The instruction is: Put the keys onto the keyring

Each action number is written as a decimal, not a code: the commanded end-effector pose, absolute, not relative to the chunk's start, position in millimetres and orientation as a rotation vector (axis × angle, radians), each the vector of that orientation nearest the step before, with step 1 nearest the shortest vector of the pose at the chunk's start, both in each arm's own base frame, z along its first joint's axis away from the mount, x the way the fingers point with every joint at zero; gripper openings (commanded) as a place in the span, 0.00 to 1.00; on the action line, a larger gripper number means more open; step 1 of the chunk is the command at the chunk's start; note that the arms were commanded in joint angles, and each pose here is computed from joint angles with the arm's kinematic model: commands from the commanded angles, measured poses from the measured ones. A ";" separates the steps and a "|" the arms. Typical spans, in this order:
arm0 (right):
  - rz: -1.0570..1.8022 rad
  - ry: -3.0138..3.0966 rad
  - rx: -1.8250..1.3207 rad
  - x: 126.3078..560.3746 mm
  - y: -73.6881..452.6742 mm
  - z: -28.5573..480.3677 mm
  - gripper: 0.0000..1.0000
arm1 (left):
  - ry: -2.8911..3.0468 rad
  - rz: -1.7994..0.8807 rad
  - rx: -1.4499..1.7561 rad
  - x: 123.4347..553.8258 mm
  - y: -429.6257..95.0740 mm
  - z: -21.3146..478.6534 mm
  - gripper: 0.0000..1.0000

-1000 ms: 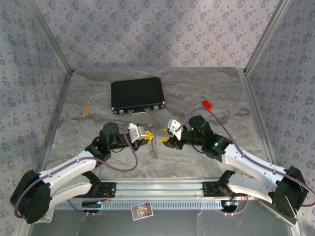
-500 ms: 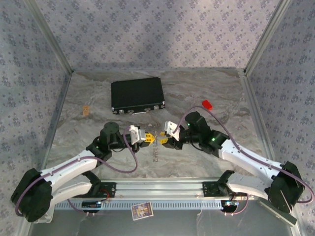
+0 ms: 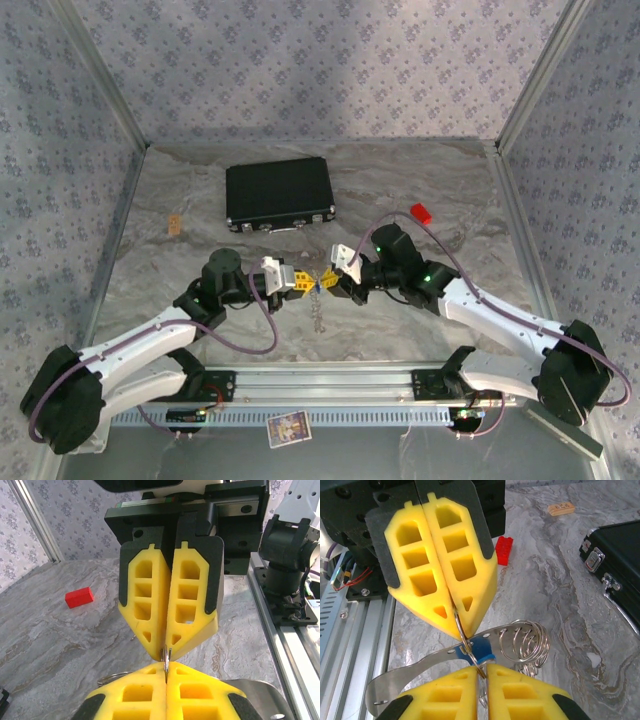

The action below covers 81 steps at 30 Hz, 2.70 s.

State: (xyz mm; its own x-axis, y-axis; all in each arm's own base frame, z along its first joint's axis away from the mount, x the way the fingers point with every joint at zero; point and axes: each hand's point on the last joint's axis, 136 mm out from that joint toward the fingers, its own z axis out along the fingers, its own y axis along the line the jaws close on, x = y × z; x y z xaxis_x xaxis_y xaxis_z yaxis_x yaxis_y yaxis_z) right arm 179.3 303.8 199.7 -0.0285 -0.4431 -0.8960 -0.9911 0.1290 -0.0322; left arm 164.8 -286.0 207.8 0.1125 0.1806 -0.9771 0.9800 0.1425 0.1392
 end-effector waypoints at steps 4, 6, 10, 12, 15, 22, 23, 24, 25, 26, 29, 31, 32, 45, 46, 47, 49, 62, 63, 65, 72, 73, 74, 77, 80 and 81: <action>0.913 1.558 -1.449 174.2 308.6 213.7 0.15 | 1.175 -0.923 1.292 158.4 -291.5 240.5 0.00; 0.915 1.561 -1.456 173.5 308.9 212.5 0.13 | 1.174 -0.922 1.292 158.4 -291.6 241.0 0.00; 0.916 1.568 -1.463 172.9 308.4 210.6 0.06 | 1.167 -0.924 1.292 157.8 -291.6 243.2 0.00; 0.916 1.574 -1.464 173.4 308.7 208.6 0.04 | 1.156 -0.931 1.286 157.0 -292.1 246.8 0.00; 0.933 1.580 -1.469 172.5 312.0 205.5 0.03 | 1.138 -0.946 1.271 156.5 -293.6 253.8 0.00; 0.893 1.538 -1.373 180.8 312.6 218.2 0.28 | 1.142 -0.882 1.233 162.8 -292.1 250.3 0.00; 0.878 1.521 -1.363 180.8 309.8 219.7 0.33 | 1.146 -0.871 1.227 164.1 -291.2 248.3 0.00; 0.863 1.505 -1.360 180.5 307.7 221.7 0.36 | 1.151 -0.865 1.223 164.9 -290.3 247.0 0.00; 0.844 1.498 -1.362 180.0 305.2 220.3 0.39 | 1.157 -0.866 1.223 164.7 -290.1 245.2 0.00; 0.826 1.494 -1.363 180.2 303.2 219.8 0.40 | 1.169 -0.869 1.224 165.0 -290.1 242.5 0.00; 0.797 1.475 -1.359 180.4 300.1 221.2 0.40 | 1.202 -0.886 1.231 165.5 -291.4 236.6 0.00; 0.794 1.441 -1.346 179.4 299.6 227.1 0.40 | 1.208 -0.903 1.228 164.9 -292.3 235.8 0.00; 0.797 1.414 -1.339 178.3 299.8 231.9 0.40 | 1.209 -0.910 1.225 164.7 -292.7 235.8 0.00; 0.848 1.360 -1.353 170.8 310.2 236.8 0.37 | 1.190 -0.949 1.229 160.8 -295.1 239.9 0.00; 0.849 1.362 -1.355 170.6 310.7 235.8 0.36 | 1.190 -0.950 1.228 160.8 -295.1 240.2 0.00; 0.847 1.367 -1.355 171.6 310.7 234.7 0.35 | 1.187 -0.952 1.228 160.5 -295.1 240.9 0.00; 0.840 1.377 -1.351 173.0 310.9 232.6 0.33 | 1.181 -0.953 1.226 160.1 -295.1 242.5 0.00; 0.838 1.408 -1.326 174.6 305.0 226.8 0.27 | 1.171 -0.964 1.237 157.5 -295.5 242.6 0.00; 0.841 1.410 -1.327 174.3 305.2 226.3 0.26 | 1.171 -0.965 1.236 157.5 -295.6 243.3 0.00; 0.848 1.413 -1.324 174.2 306.0 227.4 0.23 | 1.170 -0.969 1.239 156.9 -295.9 242.8 0.00; 0.864 1.381 -1.321 172.8 310.0 232.8 0.15 | 1.171 -0.984 1.245 156.1 -297.5 243.0 0.00; 0.871 1.372 -1.319 172.0 310.9 235.0 0.13 | 1.174 -0.987 1.245 156.5 -297.8 242.5 0.00; 0.872 1.365 -1.319 171.8 311.3 235.9 0.10 | 1.173 -0.990 1.247 156.1 -297.9 242.3 0.00; 0.862 1.359 -1.318 172.3 311.2 237.7 0.00 | 1.191 -0.988 1.248 157.2 -297.8 240.2 0.00; 0.831 1.376 -1.337 172.5 308.3 235.4 0.00 | 1.274 -0.932 1.261 164.1 -295.0 229.4 0.11; 0.821 1.386 -1.353 171.4 307.6 234.0 0.00 | 1.302 -0.910 1.273 165.7 -293.5 225.4 0.14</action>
